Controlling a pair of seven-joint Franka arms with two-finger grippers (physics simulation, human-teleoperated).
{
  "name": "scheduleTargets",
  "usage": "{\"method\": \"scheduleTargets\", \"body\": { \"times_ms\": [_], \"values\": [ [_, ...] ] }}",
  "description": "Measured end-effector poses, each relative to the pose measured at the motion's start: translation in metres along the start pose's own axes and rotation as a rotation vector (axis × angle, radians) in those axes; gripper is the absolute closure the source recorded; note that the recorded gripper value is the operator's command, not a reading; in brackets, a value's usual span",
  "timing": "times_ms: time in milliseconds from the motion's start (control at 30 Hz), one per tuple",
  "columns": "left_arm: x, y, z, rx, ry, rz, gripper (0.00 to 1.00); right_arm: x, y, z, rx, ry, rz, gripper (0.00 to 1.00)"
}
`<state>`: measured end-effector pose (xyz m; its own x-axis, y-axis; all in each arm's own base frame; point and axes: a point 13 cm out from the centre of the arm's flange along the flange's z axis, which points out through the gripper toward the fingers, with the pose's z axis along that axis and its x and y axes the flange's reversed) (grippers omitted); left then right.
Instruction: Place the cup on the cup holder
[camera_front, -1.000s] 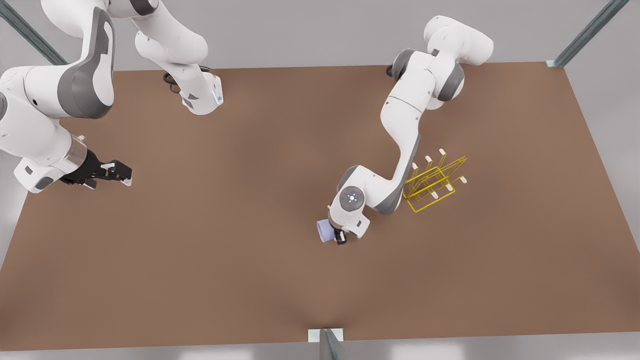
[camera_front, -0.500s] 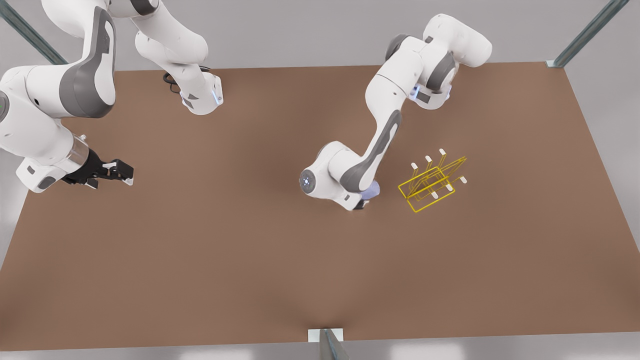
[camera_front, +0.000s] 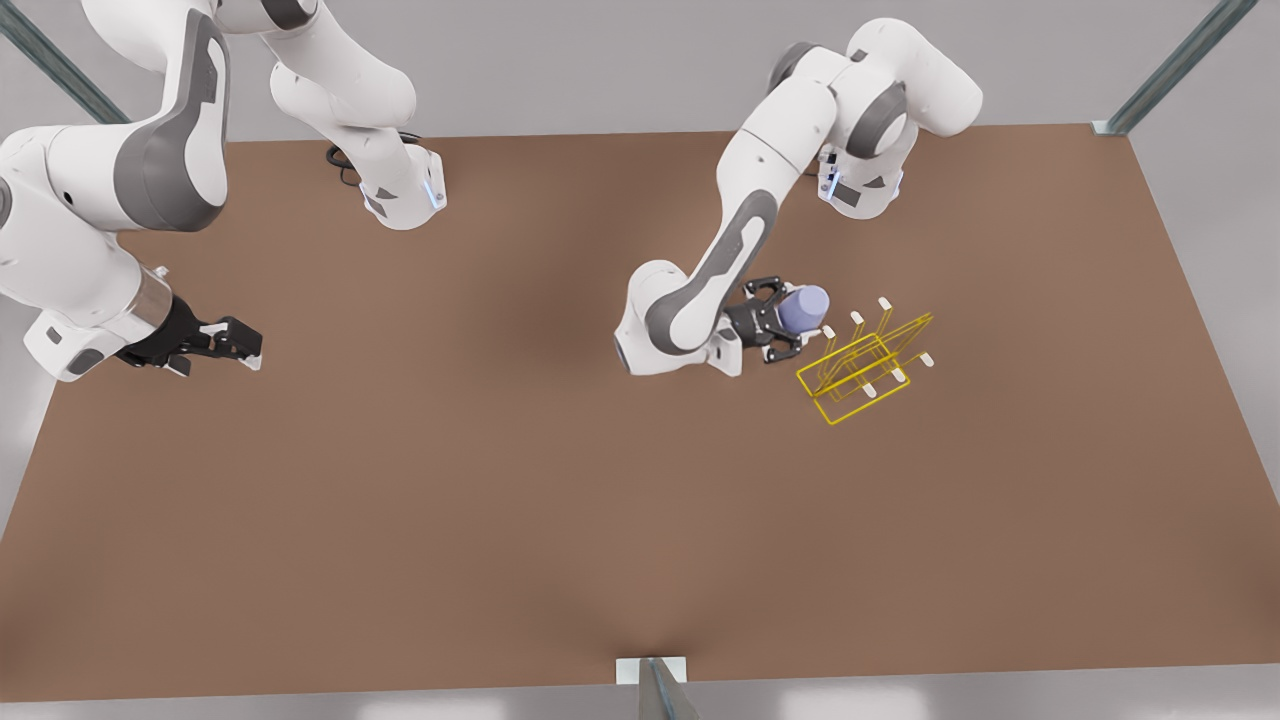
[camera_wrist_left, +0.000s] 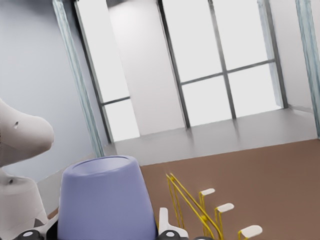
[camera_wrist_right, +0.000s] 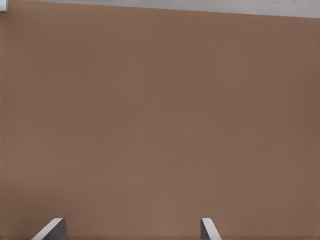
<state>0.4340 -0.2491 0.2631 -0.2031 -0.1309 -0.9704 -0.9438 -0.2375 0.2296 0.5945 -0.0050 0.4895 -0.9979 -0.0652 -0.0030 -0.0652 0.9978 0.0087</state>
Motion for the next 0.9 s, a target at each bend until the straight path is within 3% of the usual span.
{"method": "scheduleTargets", "body": {
  "times_ms": [533, 900],
  "values": [
    [0.005, 0.031, 0.071, -0.004, -0.165, 0.038, 0.31, 0.002, 0.004, 0.0, -0.003, 0.006, -0.003, 0.0],
    [0.014, 0.02, 0.064, 0.109, -0.114, -0.04, 0.31, 0.001, -0.001, 0.001, 0.001, 0.006, 0.0, 0.0]
  ]
}}
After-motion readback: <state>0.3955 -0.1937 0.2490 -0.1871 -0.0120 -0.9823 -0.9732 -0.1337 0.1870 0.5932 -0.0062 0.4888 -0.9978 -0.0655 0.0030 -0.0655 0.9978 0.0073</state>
